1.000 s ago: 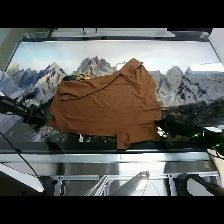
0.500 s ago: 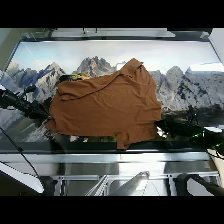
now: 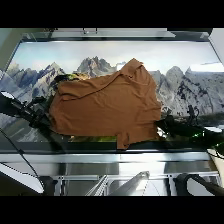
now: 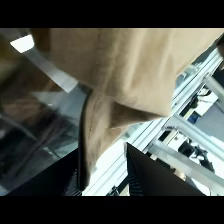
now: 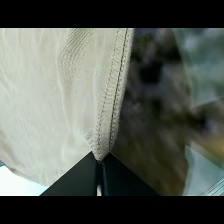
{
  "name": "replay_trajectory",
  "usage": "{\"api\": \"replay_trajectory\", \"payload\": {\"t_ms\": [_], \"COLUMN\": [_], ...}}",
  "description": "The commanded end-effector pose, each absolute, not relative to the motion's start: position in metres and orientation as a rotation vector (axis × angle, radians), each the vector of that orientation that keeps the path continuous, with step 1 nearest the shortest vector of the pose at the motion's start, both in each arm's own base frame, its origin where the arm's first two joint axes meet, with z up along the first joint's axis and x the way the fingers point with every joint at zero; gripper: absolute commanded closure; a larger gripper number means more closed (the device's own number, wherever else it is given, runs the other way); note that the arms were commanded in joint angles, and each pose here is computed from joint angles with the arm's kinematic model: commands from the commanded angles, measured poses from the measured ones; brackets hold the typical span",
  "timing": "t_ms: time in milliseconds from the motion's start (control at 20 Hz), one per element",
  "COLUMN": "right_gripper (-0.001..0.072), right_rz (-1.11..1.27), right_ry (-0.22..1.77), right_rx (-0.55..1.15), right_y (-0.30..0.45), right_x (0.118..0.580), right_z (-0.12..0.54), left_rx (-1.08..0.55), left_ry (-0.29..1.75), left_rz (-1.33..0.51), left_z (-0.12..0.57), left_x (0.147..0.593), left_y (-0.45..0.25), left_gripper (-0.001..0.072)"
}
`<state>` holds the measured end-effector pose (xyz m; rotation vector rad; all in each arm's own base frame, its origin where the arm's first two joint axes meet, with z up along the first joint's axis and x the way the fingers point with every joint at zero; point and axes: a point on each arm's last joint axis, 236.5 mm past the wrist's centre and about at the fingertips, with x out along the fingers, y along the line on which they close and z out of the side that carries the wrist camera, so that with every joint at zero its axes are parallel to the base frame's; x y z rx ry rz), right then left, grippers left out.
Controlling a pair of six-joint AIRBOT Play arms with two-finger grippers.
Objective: Fold the shirts.
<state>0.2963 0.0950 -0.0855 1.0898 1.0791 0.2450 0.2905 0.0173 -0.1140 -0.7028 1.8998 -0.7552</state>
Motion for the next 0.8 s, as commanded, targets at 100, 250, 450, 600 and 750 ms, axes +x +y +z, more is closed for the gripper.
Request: {"api": "replay_trajectory", "payload": {"t_ms": [100, 250, 450, 600, 750], "right_gripper": [0.0698, 0.0698, 0.0698, 0.0699, 0.0699], "right_rz": [0.272, 0.273, 0.348, 0.428, 0.504], "right_ry": [1.083, 1.084, 1.099, 1.010, 0.706], "right_rx": [1.088, 1.089, 1.107, 1.083, 1.001], "right_y": [0.099, 0.099, 0.111, 0.107, 0.068], "right_x": [0.295, 0.294, 0.289, 0.301, 0.332], "right_z": [-0.083, -0.082, -0.071, -0.032, 0.074], "left_rx": [-0.725, -0.717, -0.736, -0.740, -0.863], "left_ry": [1.778, 1.755, 1.781, 1.639, 1.229], "left_rz": [-0.743, -0.740, -0.769, -0.785, -0.913], "left_z": [-0.125, -0.128, -0.114, -0.069, 0.053], "left_x": [0.312, 0.317, 0.310, 0.327, 0.360], "left_y": [0.008, 0.008, 0.006, 0.006, -0.001], "left_gripper": [0.0552, 0.0694, 0.0687, 0.0688, 0.0688]}}
